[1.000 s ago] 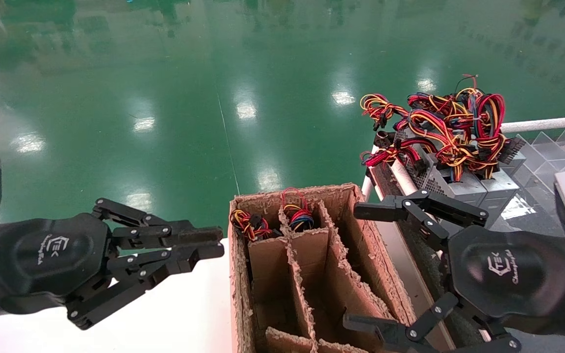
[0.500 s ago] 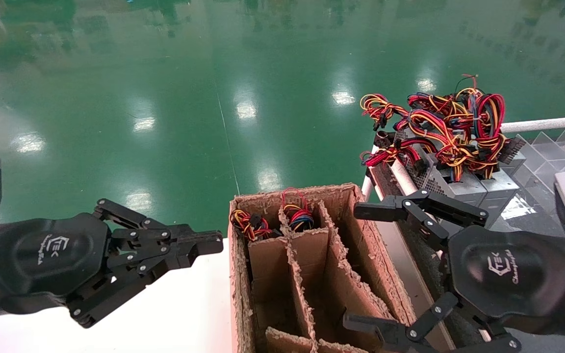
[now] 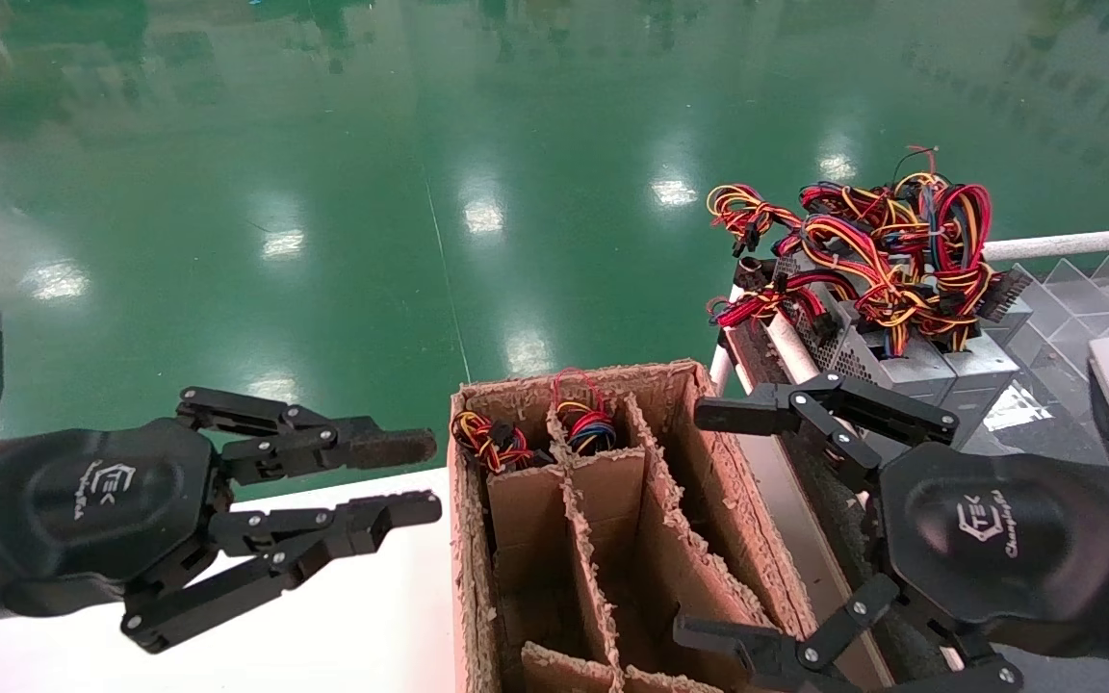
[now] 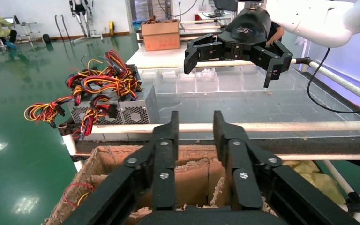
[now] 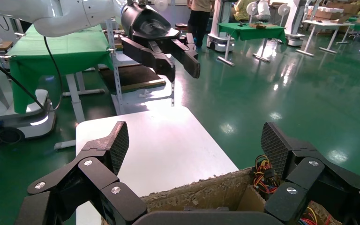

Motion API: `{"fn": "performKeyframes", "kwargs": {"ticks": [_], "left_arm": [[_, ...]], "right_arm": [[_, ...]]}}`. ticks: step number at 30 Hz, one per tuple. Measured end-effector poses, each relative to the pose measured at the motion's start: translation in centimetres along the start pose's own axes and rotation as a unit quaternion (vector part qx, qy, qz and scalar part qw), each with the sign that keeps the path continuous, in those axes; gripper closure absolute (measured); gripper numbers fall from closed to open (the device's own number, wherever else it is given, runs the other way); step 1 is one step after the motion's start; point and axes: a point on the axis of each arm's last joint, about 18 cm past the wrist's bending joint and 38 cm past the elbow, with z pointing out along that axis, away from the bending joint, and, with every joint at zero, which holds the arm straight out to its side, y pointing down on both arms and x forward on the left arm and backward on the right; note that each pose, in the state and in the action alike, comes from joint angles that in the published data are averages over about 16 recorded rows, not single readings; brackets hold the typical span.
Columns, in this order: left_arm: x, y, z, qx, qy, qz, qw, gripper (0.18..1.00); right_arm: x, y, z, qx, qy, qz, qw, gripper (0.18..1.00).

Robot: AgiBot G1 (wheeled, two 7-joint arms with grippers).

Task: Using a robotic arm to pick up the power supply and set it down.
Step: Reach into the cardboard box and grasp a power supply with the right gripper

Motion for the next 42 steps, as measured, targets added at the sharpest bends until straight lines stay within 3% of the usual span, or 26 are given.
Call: {"fn": "performKeyframes", "kwargs": {"ticks": [12, 23, 33, 42], "left_arm": [[0.0, 0.0, 0.0, 0.0, 0.0, 0.0, 1.0, 0.636], [0.0, 0.0, 0.0, 0.0, 0.0, 0.0, 1.0, 0.38], [0.0, 0.0, 0.0, 0.0, 0.0, 0.0, 1.0, 0.243], [0.0, 0.0, 0.0, 0.0, 0.0, 0.0, 1.0, 0.19]], "right_arm": [[1.5, 1.5, -0.8, -0.027, 0.036, 0.012, 0.999, 0.178], [7.3, 6.1, 0.5, -0.105, 0.101, 0.05, 0.988, 0.178], [13.1, 9.6, 4.8, -0.165, 0.118, 0.081, 0.976, 0.178], [15.3, 11.3, 8.5, -0.191, 0.111, 0.092, 0.971, 0.178]]}}
